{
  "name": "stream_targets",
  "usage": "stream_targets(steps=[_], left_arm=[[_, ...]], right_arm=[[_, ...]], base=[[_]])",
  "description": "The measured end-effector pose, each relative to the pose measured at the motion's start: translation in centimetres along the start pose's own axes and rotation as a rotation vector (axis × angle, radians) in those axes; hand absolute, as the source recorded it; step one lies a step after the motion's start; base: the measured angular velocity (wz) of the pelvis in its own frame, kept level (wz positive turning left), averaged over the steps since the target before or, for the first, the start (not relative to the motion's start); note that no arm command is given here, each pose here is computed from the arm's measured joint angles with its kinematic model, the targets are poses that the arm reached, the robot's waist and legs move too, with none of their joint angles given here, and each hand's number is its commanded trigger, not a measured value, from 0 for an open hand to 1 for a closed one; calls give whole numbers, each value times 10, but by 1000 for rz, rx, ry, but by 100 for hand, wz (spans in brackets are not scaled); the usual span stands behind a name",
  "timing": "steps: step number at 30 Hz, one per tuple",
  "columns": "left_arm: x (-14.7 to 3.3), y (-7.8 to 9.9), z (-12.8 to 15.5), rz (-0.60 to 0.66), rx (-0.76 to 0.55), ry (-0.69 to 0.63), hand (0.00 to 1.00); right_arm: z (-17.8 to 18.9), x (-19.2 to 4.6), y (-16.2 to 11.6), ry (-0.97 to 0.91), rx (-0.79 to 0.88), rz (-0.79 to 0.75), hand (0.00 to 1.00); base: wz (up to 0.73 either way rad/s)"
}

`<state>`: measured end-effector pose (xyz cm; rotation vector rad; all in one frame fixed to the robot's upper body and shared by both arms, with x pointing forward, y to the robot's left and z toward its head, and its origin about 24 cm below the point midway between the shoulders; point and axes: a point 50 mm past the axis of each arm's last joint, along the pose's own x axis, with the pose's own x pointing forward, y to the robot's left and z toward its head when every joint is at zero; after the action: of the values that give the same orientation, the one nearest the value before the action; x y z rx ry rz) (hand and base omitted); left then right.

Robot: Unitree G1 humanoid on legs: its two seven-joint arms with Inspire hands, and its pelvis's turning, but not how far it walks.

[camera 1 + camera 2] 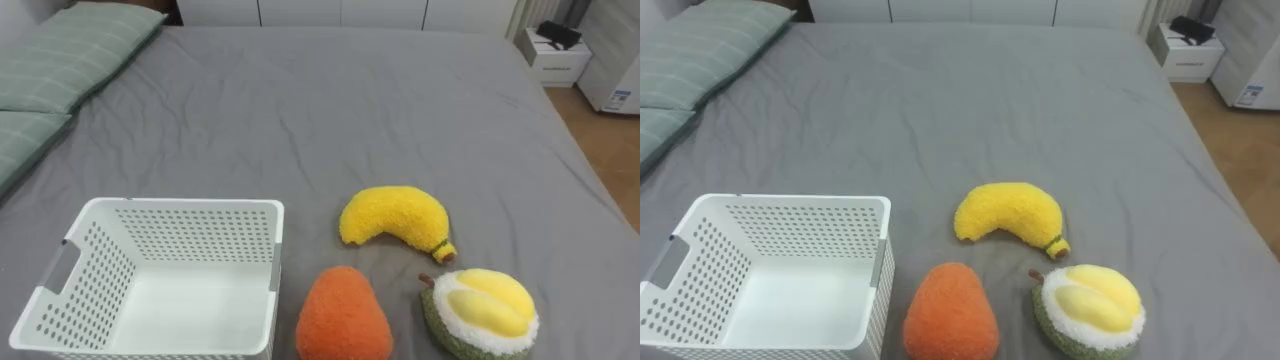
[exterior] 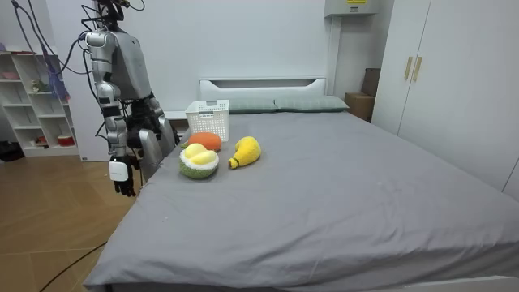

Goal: Collect toys from the bed

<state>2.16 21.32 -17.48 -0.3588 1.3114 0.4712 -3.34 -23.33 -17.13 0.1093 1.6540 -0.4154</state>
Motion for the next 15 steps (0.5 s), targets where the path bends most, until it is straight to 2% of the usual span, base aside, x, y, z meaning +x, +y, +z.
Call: stream_targets(steps=[11,15], left_arm=[[0,2,1,6,-4,-2,0],[0,2,1,3,-20,-3,0]], right_arm=[[0,0,2,-3,-2,7,0],[-5,0,2,10,75,15,0]], base=[[-1],[-3]])
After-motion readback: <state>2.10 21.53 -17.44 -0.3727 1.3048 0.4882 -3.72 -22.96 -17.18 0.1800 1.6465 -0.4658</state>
